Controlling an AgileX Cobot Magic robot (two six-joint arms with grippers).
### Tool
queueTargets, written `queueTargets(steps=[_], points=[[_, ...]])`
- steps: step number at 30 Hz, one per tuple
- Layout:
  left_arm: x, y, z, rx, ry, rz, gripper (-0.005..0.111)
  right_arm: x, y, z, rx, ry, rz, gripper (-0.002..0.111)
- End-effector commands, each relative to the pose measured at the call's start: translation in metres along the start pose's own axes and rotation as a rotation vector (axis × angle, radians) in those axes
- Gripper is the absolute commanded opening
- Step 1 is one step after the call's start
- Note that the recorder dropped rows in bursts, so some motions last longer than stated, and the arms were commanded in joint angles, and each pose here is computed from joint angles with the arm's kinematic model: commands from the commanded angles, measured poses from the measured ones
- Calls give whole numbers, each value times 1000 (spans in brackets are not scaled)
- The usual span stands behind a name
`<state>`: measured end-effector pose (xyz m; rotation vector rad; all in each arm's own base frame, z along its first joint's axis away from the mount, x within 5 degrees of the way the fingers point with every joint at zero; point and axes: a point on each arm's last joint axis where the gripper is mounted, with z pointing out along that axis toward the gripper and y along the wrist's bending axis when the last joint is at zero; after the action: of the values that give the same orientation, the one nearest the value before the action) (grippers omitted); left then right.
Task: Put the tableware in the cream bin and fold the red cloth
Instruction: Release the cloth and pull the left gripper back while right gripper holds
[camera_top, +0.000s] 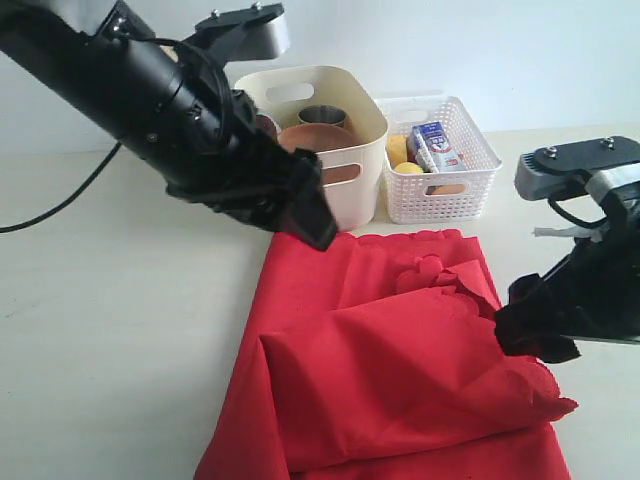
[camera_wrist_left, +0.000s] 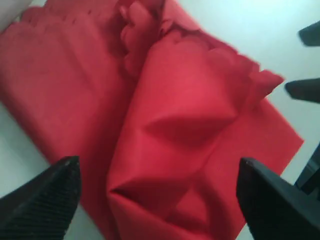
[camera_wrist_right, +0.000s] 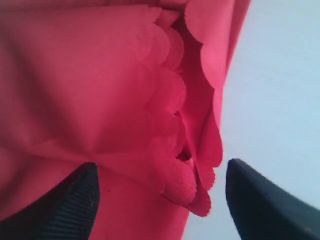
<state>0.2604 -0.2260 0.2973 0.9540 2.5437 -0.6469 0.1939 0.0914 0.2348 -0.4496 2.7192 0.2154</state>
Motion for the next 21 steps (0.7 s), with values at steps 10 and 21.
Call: queueTargets(steps=[10,21], points=[[33,56,21,158,47,-235,81,-14,-14,38,-176,53,68,68],[36,68,89,396,102,-337,81,-15,-15,43,-169,65,65,68]])
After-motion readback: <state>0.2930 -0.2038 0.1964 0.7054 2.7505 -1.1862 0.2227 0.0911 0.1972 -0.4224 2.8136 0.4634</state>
